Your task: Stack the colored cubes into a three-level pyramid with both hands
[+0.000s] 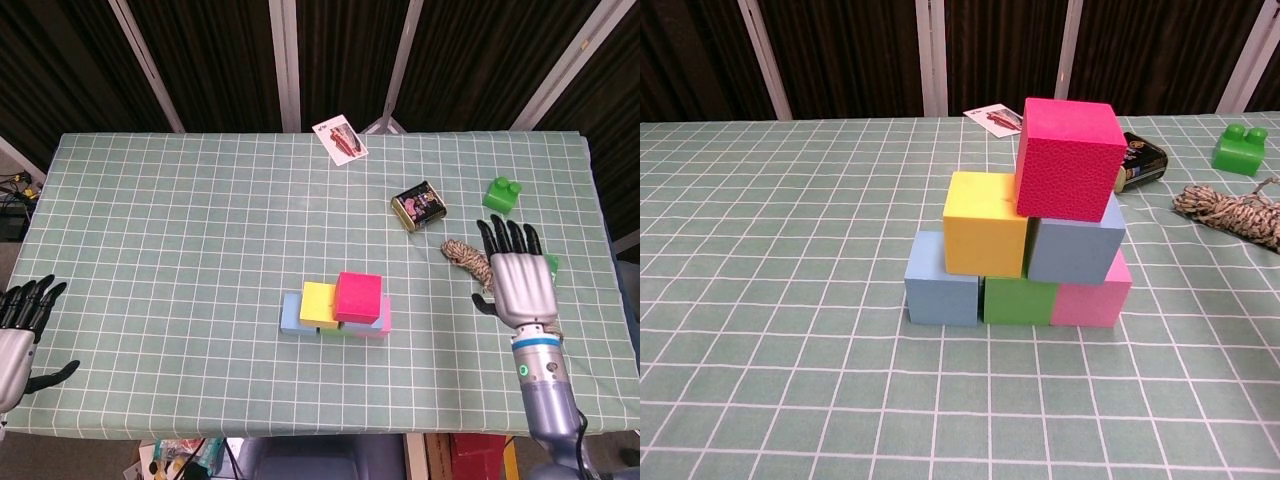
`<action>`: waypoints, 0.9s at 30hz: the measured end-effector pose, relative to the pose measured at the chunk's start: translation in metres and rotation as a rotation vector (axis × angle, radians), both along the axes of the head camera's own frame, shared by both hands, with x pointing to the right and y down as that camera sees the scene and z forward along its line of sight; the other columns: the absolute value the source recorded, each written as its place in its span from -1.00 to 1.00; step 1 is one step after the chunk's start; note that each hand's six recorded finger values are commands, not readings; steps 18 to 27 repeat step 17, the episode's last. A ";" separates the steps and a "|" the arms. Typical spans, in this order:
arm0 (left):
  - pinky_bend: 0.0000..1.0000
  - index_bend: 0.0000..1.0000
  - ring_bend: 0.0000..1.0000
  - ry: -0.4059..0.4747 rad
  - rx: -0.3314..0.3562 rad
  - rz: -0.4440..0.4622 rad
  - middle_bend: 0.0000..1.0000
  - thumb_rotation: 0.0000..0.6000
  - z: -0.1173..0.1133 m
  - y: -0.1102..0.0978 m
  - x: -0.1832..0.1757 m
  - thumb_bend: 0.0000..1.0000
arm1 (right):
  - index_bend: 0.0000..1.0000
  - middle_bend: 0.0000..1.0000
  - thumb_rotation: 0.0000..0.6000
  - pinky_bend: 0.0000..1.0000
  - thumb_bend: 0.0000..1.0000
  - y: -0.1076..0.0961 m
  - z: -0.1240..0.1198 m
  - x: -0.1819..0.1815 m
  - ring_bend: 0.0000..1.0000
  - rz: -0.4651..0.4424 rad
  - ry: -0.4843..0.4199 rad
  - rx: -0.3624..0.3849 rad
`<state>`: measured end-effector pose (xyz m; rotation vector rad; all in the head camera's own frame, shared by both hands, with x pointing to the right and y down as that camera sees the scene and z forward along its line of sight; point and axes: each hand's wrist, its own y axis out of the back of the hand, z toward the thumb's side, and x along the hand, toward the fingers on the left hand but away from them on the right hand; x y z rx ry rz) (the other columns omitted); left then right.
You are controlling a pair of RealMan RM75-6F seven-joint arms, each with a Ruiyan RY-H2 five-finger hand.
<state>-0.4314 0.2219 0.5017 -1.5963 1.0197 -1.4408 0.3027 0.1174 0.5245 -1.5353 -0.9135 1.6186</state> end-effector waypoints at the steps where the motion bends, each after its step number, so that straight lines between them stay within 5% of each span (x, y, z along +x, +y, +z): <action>1: -1.00 -1.00 -1.00 -0.006 0.003 0.003 -1.00 1.00 0.002 0.001 -0.002 -0.87 | -1.00 -1.00 1.00 -1.00 -0.56 0.007 0.002 0.005 -1.00 -0.003 -0.005 -0.005; 11: -1.00 -1.00 -1.00 -0.022 0.049 0.043 -1.00 1.00 0.021 0.018 -0.016 -0.87 | -1.00 -1.00 1.00 -1.00 -0.56 0.084 0.034 0.056 -1.00 -0.049 0.021 -0.036; 27: -1.00 -1.00 -1.00 0.005 0.056 0.025 -1.00 1.00 0.032 0.020 -0.021 -0.87 | -1.00 -1.00 1.00 -1.00 -0.56 0.099 0.042 0.069 -1.00 -0.023 0.006 -0.021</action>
